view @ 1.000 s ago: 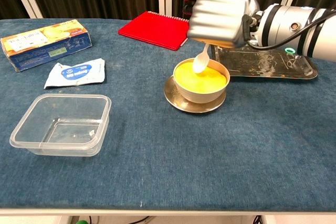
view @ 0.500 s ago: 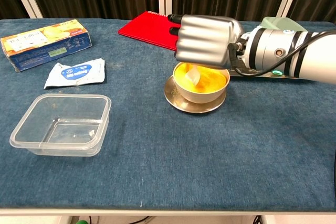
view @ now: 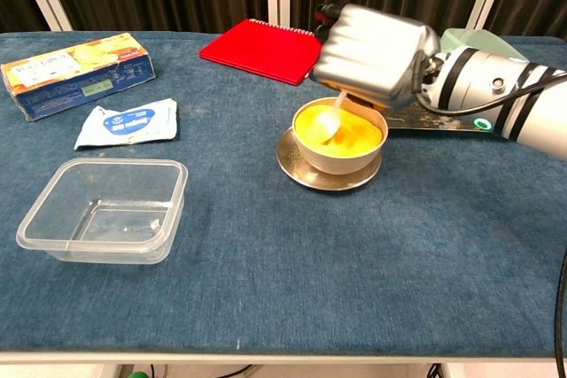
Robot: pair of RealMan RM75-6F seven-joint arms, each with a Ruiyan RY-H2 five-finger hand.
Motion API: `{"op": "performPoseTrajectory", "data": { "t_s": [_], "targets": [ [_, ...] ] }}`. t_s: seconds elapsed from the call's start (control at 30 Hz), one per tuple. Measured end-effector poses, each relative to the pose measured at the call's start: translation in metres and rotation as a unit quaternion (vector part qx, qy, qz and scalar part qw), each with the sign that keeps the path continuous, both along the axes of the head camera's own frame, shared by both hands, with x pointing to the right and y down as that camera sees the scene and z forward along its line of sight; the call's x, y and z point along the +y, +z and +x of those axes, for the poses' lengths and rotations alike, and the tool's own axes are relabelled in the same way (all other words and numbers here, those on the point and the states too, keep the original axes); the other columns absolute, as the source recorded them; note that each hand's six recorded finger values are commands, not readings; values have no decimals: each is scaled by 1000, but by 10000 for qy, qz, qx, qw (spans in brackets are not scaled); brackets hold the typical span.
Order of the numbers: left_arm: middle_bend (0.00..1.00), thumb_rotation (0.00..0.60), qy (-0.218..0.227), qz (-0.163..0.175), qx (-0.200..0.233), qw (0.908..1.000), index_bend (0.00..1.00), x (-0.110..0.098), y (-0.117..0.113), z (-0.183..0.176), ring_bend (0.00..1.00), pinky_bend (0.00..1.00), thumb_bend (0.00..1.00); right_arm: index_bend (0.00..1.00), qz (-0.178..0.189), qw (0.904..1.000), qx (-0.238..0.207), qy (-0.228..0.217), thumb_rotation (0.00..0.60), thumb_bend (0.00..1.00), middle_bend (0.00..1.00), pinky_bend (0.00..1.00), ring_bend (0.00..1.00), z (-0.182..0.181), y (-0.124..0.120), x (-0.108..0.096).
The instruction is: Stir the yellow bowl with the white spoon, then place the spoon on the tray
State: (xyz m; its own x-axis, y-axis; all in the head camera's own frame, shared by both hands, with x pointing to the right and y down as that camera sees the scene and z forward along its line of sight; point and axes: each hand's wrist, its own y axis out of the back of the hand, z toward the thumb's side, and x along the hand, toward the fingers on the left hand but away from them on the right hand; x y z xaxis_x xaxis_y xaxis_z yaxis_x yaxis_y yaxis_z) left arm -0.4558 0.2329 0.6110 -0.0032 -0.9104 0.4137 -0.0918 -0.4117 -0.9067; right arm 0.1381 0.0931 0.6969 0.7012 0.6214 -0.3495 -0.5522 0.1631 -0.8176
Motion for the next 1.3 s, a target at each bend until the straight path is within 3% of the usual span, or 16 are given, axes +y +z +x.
{"op": "performPoseTrajectory", "data": {
  "t_s": [0.23, 0.4, 0.5, 0.63, 0.83, 1.03, 1.3],
  "targets": [
    [119, 600, 22, 11, -31, 10000, 158, -2, -3, 2, 58, 151, 187, 733, -258, 9950, -662, 696, 600, 542, 502, 169, 260, 17, -8, -9],
    [120, 600, 49, 28, -51, 10000, 158, -4, -5, 4, 59, 150, 188, 733, -176, 9946, -725, 723, 600, 542, 503, 169, 260, 24, -14, -14],
    [120, 600, 74, 23, -65, 9999, 158, -4, -6, 6, 59, 150, 188, 733, -46, 9976, -509, 476, 600, 542, 503, 169, 261, 22, -14, -14],
    [119, 600, 114, 19, -74, 9999, 158, -5, -8, 9, 59, 151, 188, 733, 446, 9987, 56, -221, 600, 542, 503, 166, 261, 13, -16, -13],
    [120, 600, 80, -14, -70, 9999, 158, -2, -6, 10, 59, 150, 188, 737, 1081, 9814, 936, -1284, 600, 546, 503, 148, 265, -2, -21, -13],
    [120, 600, -23, -26, -19, 10000, 158, 2, -2, 8, 59, 151, 188, 742, 1274, 9627, 1476, -1877, 600, 548, 504, 108, 269, -10, -20, -13],
    [120, 600, -96, -47, -13, 9999, 158, 6, 3, 1, 59, 150, 187, 755, 1163, 9591, 1568, -2052, 600, 549, 512, 86, 279, -17, -5, 1]
  ]
}}
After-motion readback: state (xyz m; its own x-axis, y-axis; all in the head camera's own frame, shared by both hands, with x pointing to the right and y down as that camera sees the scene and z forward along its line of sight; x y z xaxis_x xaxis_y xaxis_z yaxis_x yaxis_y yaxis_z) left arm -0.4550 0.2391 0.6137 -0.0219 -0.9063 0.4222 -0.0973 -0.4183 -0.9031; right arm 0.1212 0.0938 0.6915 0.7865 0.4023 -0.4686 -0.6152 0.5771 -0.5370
